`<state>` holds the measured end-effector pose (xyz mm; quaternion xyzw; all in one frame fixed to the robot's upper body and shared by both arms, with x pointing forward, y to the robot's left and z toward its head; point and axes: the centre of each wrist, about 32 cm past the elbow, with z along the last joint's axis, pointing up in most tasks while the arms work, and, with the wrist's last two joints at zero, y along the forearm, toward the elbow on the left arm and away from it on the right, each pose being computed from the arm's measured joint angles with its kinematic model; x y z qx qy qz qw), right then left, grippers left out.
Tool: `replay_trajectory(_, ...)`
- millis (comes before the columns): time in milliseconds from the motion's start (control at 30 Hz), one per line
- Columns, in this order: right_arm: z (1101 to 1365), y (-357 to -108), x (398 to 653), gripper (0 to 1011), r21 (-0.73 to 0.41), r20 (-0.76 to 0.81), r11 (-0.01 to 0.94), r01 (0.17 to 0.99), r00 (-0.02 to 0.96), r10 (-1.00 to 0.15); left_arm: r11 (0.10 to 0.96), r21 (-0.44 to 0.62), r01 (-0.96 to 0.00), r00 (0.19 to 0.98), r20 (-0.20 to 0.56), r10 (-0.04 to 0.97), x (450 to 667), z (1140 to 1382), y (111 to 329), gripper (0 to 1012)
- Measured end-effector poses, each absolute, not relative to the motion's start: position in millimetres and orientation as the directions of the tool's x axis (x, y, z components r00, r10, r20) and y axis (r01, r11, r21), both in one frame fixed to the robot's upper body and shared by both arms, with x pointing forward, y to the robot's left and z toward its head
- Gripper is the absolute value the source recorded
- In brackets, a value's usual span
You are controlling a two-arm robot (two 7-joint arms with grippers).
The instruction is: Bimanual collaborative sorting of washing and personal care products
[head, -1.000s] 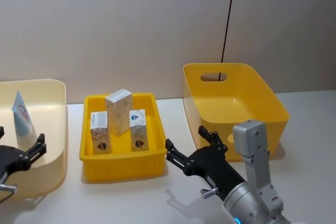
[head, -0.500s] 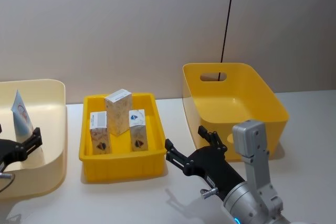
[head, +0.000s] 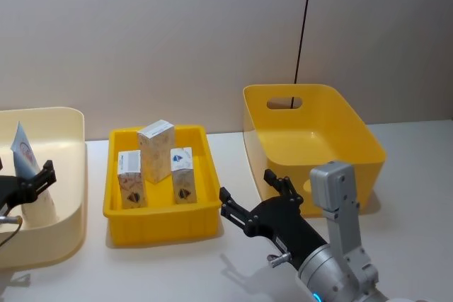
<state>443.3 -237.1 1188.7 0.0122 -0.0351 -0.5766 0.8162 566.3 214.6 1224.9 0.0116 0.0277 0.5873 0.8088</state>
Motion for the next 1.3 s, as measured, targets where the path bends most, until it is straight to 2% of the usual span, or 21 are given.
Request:
replay_trajectory(433,1189,-237,443,1001,0.06,0.043,0.335,0.94,0.333,-0.942,0.3,0.055,-0.952,0.299,-0.034,0.954,576,1227,211,980)
replay_trajectory(700,1189,-237,443,1001,0.06,0.043,0.335,0.94,0.333,-0.942,0.298,0.055,-0.953,0.297,-0.035,0.954,579,1228,209,805)
replay_trajectory(733,1189,-237,443,1001,0.06,0.043,0.335,0.94,0.333,-0.942,0.298,0.055,-0.953,0.297,-0.035,0.954,579,1228,209,742)
replay_trajectory(900,1189,-237,443,1001,0.06,0.043,0.335,0.94,0.333,-0.942,0.297,0.055,-0.953,0.296,-0.035,0.955,580,1228,209,612)
replay_trajectory(933,1189,-237,443,1001,0.06,0.043,0.335,0.94,0.333,-0.942,0.297,0.056,-0.953,0.295,-0.035,0.955,580,1228,209,544)
replay_trajectory(1167,1189,-237,443,1001,0.06,0.043,0.335,0.94,0.333,-0.942,0.296,0.055,-0.954,0.294,-0.035,0.955,581,1228,208,336)
replay_trajectory(1300,1189,-237,443,1001,0.06,0.043,0.335,0.94,0.333,-0.942,0.296,0.055,-0.954,0.294,-0.035,0.955,581,1228,208,286)
